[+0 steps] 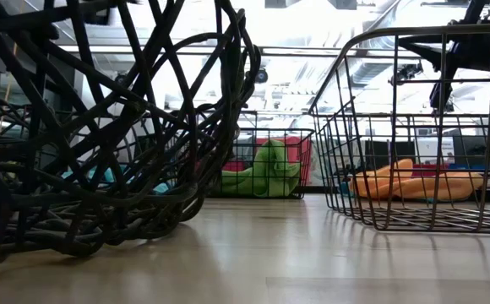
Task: Sort microfiber towel by color & place in baskets
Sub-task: Put the left green towel into the top black wire basket
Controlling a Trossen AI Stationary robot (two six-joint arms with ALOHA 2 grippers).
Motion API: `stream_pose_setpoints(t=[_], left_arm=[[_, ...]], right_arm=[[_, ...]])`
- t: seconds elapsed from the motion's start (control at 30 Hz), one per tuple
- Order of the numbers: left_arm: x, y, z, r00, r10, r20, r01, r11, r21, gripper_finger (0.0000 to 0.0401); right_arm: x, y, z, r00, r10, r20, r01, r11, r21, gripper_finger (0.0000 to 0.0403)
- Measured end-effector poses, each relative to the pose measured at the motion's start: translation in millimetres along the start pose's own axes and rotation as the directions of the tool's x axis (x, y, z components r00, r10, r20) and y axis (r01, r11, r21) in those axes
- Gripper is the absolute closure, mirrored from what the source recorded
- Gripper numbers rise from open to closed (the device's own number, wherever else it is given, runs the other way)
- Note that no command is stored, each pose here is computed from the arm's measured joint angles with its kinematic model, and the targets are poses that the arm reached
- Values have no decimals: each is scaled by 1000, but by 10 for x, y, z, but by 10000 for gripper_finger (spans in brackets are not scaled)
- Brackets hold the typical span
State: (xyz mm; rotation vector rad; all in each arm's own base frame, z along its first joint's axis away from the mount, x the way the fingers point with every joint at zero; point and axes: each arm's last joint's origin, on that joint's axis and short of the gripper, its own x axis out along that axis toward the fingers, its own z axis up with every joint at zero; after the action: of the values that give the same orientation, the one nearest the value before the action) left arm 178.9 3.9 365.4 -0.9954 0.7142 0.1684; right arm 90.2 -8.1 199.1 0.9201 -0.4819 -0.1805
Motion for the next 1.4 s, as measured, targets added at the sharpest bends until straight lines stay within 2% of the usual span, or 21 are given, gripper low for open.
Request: stream_pose_setpoints(t=[0.07,0.13,0.23,0.37,0.53,0.77,0.93,1.1,1.23,1.3,1.4], left_arm=[[39,-38,-220,990,39,-133,-45,998,-38,213],[85,-76,-436,970,82,-227,-91,995,-31,217],[158,-74,-735,935,186,-301,-183,982,39,220],[195,-16,-1045,887,273,-372,-236,961,143,220],[217,63,-1364,837,326,-440,-251,942,222,220],[96,79,-1719,782,342,-521,-234,936,263,220],[103,50,-2009,748,378,-546,-211,915,344,220],[294,36,-2318,720,460,-520,-203,856,476,220],[444,52,-2416,738,508,-444,-245,815,526,220],[499,44,-2453,750,506,-426,-237,807,541,220],[574,45,-2513,744,519,-421,-223,787,575,220]], right_arm=[[0,1,-1,1000,3,-3,-3,1000,17,402],[0,3,-4,1000,12,-13,-11,998,69,402],[1,11,-17,998,37,-47,-30,989,146,402],[25,33,-34,997,30,-78,-15,982,189,401],[151,176,-11,993,-24,-114,45,982,184,372],[508,459,-9,952,-183,-247,197,980,34,288],[752,612,-38,909,-262,-324,261,964,-48,244],[924,710,-84,880,-271,-390,256,962,-93,224],[989,735,-117,865,-267,-426,243,964,-111,222],[994,732,-132,857,-257,-447,234,966,-107,222],[989,729,-142,847,-251,-469,225,968,-112,222]])
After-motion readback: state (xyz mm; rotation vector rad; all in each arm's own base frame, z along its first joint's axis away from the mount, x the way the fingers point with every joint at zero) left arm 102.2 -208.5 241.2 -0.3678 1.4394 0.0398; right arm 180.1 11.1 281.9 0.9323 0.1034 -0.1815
